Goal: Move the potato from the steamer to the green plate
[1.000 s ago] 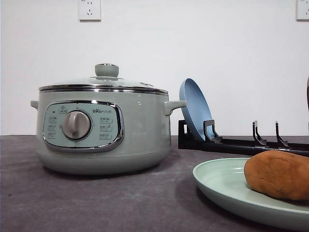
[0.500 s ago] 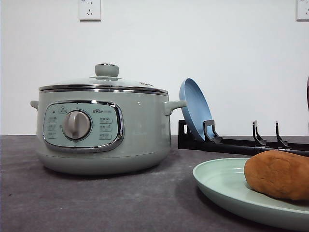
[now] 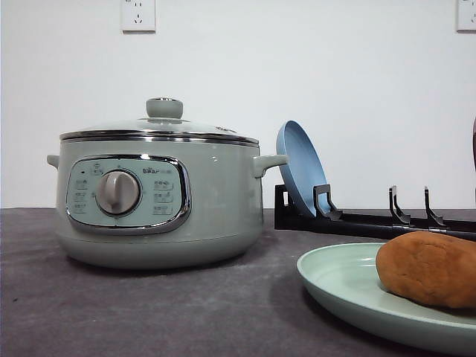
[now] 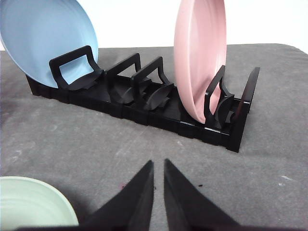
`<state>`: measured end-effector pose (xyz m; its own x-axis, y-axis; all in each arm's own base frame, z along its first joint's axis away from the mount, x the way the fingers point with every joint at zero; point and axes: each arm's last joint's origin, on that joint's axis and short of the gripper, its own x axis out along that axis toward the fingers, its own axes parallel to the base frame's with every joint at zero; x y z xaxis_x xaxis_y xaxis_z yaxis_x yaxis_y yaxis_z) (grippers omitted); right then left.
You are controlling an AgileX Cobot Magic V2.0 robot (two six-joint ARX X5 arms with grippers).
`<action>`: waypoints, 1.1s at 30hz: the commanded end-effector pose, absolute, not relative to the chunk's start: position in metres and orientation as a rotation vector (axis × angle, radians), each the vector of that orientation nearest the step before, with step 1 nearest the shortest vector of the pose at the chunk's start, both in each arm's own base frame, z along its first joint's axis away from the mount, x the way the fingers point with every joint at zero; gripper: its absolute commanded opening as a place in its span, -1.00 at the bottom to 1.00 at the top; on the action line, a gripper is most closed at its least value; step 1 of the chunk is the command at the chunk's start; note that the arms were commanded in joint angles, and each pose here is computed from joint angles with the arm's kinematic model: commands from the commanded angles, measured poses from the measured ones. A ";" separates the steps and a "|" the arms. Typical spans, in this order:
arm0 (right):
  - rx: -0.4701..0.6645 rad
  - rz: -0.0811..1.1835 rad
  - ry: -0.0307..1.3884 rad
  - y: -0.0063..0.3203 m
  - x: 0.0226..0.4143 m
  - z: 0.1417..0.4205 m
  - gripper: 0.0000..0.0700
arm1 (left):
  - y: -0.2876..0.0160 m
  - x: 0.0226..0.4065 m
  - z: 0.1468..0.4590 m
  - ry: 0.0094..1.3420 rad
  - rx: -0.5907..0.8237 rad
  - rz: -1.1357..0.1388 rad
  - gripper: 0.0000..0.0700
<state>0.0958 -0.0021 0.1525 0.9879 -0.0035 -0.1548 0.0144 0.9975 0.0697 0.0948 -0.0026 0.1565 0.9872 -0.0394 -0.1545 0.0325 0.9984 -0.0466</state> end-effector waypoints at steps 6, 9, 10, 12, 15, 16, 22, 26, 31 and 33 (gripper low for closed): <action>0.064 -0.010 0.146 -0.002 0.096 0.152 -0.92 | -0.003 0.096 0.149 0.181 -0.048 -0.033 -1.00; 0.064 -0.010 0.146 -0.002 0.096 0.152 -0.92 | -0.003 0.096 0.149 0.181 -0.048 -0.033 -1.00; 0.064 -0.010 0.146 -0.002 0.096 0.152 -0.92 | -0.003 0.096 0.149 0.181 -0.048 -0.033 -1.00; 0.064 -0.010 0.146 -0.002 0.096 0.152 -0.92 | -0.003 0.096 0.149 0.181 -0.048 -0.033 -1.00; 0.064 -0.010 0.146 -0.002 0.096 0.152 -0.92 | -0.003 0.096 0.149 0.181 -0.048 -0.033 -1.00; 0.064 -0.010 0.146 -0.002 0.096 0.152 -0.92 | -0.003 0.096 0.149 0.181 -0.048 -0.033 -1.00; 0.064 -0.010 0.146 -0.002 0.096 0.152 -0.92 | -0.003 0.096 0.149 0.181 -0.048 -0.033 -1.00; 0.064 -0.010 0.146 -0.002 0.096 0.152 -0.92 | -0.003 0.096 0.149 0.181 -0.048 -0.033 -1.00; 0.064 -0.010 0.146 -0.002 0.096 0.152 -0.92 | -0.003 0.096 0.149 0.181 -0.048 -0.033 -1.00; 0.064 -0.010 0.146 -0.002 0.096 0.152 -0.92 | -0.003 0.096 0.149 0.181 -0.048 -0.033 -1.00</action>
